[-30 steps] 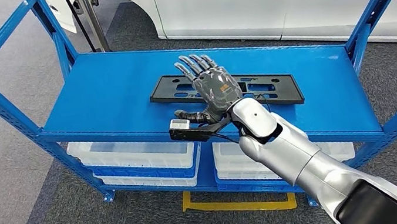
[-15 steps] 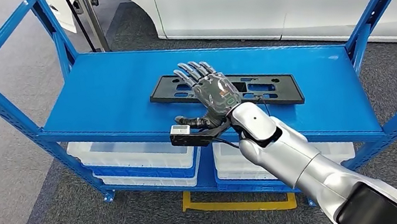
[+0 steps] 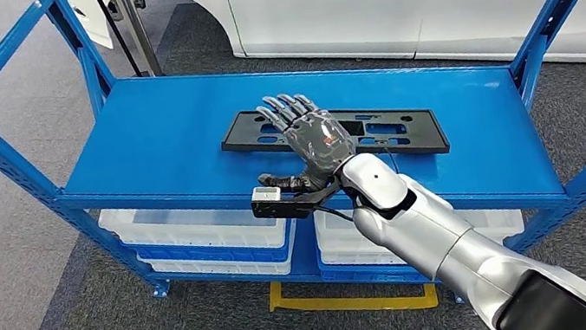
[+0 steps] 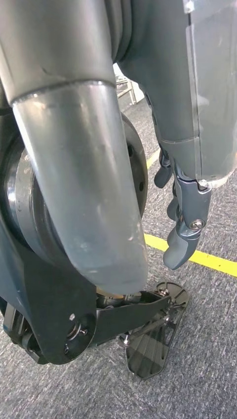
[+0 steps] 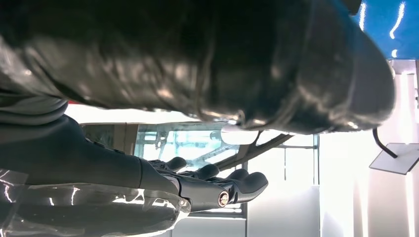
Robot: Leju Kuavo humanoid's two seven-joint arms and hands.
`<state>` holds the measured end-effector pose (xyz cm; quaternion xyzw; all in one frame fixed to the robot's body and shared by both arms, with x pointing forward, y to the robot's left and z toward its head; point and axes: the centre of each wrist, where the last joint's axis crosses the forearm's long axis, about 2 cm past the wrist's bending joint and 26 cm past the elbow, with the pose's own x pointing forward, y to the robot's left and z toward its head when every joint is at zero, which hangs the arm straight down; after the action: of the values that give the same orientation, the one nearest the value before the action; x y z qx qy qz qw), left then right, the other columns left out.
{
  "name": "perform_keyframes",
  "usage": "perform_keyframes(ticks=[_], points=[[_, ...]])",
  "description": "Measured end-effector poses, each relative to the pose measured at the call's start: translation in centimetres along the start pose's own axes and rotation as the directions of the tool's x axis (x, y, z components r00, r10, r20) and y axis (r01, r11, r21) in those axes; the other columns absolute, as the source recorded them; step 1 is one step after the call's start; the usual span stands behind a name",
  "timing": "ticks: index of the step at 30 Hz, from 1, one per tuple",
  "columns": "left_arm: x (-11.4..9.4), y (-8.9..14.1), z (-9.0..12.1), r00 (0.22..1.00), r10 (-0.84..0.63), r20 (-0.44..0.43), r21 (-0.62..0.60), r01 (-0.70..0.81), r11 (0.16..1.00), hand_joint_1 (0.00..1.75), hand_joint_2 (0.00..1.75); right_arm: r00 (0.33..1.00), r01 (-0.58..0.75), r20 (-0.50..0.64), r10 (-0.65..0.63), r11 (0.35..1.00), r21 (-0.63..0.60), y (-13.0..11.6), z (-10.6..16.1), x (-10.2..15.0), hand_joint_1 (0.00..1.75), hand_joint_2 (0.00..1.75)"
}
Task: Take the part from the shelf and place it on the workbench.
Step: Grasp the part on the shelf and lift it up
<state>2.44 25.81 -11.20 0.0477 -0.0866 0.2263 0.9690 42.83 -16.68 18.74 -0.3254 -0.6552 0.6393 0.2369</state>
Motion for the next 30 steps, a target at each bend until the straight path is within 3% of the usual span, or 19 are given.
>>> perform_keyframes(ticks=[30], points=[[0.24,-0.36,0.02,1.0,0.0,0.012,-0.006,0.0,1.0,0.0,0.0,1.0,0.024,0.012,-0.025,0.999,0.03,0.84,0.33,0.46,0.0,0.0]])
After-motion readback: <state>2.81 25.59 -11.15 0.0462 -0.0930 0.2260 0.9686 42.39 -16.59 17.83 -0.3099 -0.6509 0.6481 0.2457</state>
